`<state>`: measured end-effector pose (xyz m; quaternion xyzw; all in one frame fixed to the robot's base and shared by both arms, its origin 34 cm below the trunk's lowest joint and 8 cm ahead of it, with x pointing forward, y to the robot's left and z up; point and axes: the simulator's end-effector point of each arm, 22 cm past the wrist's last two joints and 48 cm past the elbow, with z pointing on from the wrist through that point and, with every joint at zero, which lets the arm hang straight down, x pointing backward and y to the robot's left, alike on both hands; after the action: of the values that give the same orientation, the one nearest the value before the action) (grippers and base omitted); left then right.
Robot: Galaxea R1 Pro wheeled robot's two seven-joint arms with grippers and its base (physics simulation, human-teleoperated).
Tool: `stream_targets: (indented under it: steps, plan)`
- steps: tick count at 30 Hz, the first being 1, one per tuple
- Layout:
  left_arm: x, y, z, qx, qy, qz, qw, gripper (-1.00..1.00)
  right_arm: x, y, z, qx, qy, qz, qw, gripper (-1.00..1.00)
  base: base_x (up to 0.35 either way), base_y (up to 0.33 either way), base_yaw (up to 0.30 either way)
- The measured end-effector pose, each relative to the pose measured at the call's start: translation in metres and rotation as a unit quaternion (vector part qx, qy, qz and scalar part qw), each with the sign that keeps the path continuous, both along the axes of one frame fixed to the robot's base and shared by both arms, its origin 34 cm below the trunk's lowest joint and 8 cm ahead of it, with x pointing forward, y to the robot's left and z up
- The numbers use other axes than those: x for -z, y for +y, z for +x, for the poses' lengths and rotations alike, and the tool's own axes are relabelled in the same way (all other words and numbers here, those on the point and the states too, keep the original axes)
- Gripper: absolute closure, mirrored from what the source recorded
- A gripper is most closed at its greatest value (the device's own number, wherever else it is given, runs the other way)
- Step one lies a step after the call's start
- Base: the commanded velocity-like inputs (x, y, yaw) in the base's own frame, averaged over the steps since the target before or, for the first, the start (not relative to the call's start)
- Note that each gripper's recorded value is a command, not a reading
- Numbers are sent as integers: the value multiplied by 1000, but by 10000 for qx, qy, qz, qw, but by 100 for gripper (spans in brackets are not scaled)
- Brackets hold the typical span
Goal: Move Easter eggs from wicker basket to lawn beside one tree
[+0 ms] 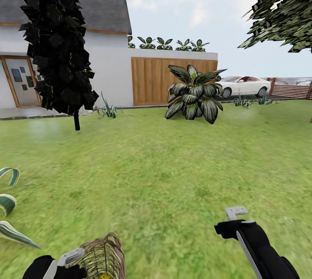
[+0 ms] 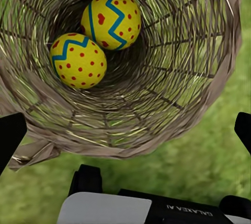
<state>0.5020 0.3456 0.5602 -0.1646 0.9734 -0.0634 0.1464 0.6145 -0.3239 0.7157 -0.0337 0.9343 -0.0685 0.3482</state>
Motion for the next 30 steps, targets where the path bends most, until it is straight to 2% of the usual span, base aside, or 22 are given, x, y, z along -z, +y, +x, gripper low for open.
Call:
stream_targets:
  steps: [24, 30]
  plan:
    - [44, 1, -4, -23, -30, -5, 10000, -100, 50, 9, -7, -56, 36, 22, 10000, -100, 0, 0, 0]
    - [56, 1, -6, -25, -30, -15, 10000, -100, 72, 8, -13, -44, 163, 22, 9999, -100, 0, 0, 0]
